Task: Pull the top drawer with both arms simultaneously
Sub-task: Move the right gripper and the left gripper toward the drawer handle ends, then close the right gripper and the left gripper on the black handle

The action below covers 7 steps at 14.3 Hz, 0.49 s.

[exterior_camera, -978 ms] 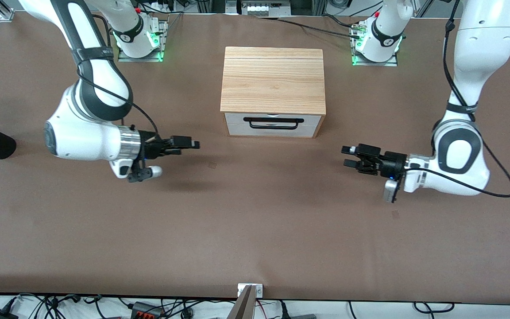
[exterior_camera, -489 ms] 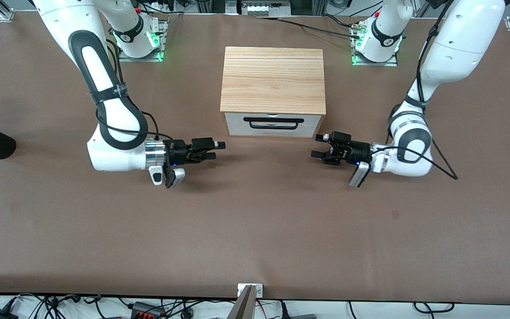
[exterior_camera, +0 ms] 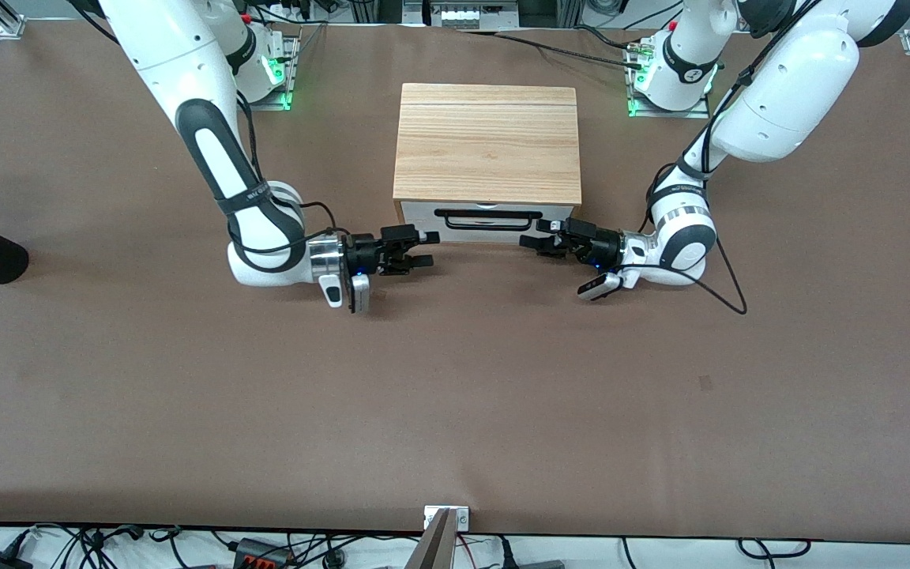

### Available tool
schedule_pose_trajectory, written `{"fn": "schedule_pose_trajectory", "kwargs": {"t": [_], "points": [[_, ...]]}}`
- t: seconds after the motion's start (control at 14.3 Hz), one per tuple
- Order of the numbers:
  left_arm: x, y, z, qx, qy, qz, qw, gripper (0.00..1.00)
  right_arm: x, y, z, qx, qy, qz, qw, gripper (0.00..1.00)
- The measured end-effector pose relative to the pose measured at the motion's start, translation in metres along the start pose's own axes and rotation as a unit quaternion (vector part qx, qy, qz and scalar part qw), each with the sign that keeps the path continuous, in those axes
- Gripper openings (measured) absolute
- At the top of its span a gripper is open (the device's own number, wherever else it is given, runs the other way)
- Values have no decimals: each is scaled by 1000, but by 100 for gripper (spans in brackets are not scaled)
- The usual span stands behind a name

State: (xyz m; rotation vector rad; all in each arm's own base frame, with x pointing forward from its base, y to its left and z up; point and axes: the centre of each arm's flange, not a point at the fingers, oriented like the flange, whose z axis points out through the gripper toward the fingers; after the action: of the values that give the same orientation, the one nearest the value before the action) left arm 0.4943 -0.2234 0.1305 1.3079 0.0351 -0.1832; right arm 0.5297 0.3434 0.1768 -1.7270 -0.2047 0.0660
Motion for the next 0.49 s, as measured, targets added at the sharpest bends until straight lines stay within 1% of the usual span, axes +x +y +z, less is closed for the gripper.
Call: {"fn": "schedule_pose_trajectory", "kwargs": {"t": [0.14, 0.21, 0.35, 0.49], "points": [[0, 0, -2, 1, 3, -25, 1000, 100, -11, 8, 22, 21, 0, 12, 1000, 100], [1, -2, -3, 11, 8, -30, 999, 100, -16, 7, 29, 30, -6, 15, 999, 100], [4, -6, -6, 44, 22, -28, 998, 100, -22, 4, 36, 56, -22, 19, 998, 100], [5, -6, -2, 68, 23, -23, 997, 99, -30, 6, 36, 71, -31, 28, 997, 100]]}}
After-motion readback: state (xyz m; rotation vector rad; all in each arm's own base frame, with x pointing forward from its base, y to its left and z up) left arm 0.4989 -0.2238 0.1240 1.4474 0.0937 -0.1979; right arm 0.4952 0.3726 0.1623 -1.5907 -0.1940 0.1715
